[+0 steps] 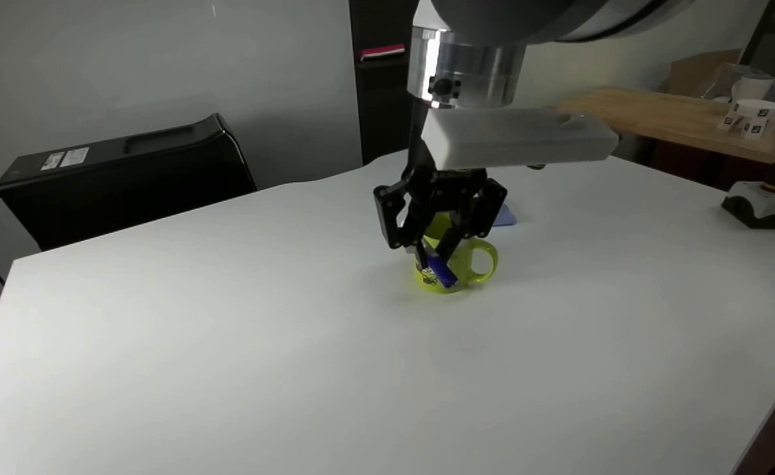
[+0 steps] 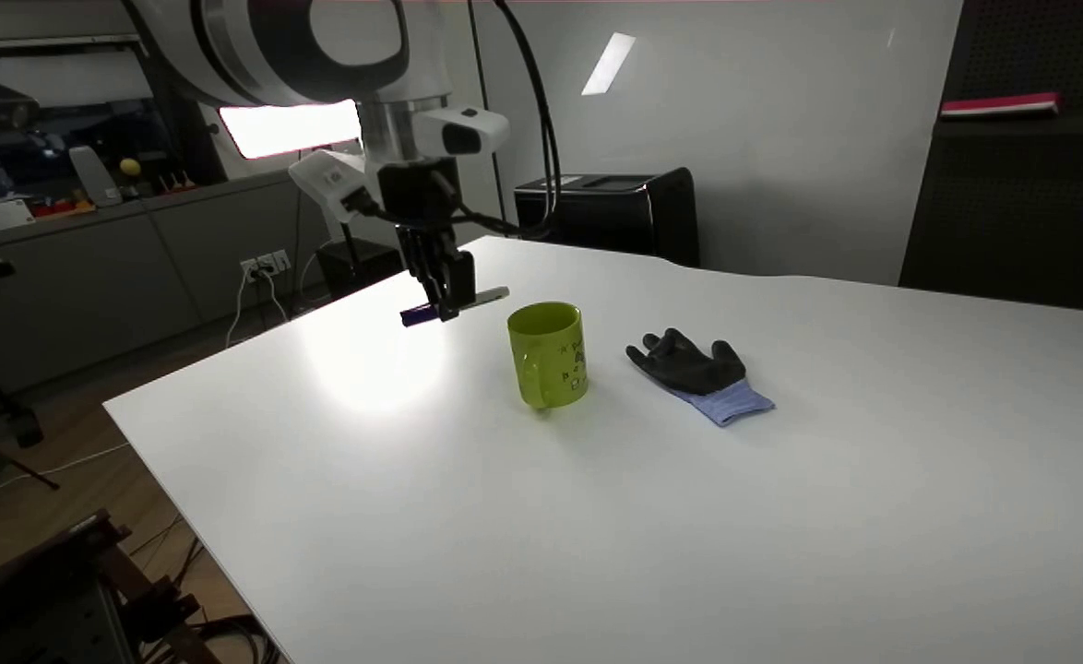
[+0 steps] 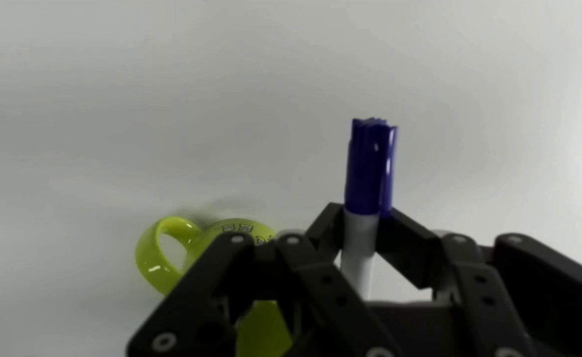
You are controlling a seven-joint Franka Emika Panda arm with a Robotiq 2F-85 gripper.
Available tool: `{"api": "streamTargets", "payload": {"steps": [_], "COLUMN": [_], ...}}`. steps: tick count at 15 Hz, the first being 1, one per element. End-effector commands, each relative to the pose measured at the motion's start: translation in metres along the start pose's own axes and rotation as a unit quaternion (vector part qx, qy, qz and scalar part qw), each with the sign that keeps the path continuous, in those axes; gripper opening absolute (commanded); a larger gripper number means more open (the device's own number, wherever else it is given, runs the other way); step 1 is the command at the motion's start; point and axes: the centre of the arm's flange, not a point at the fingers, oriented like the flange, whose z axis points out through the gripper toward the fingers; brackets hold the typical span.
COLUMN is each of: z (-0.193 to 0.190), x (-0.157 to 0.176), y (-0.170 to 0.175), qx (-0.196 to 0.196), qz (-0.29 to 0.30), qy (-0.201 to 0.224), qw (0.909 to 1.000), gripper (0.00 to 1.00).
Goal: Put the marker in the mug
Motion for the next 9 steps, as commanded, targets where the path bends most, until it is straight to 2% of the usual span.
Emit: {"api": "streamTargets", "payload": {"steps": [1,9], "z": [-0.023,-0.034], "x": [0.004,0.032], "y": [0.008,0.046], "qx": [0.007,0.036], "qz": [0.023,0.097], "qy": [0.0,-0.024], "qw": [0.9997,0.9944], "gripper": [0.06,0.06]}}
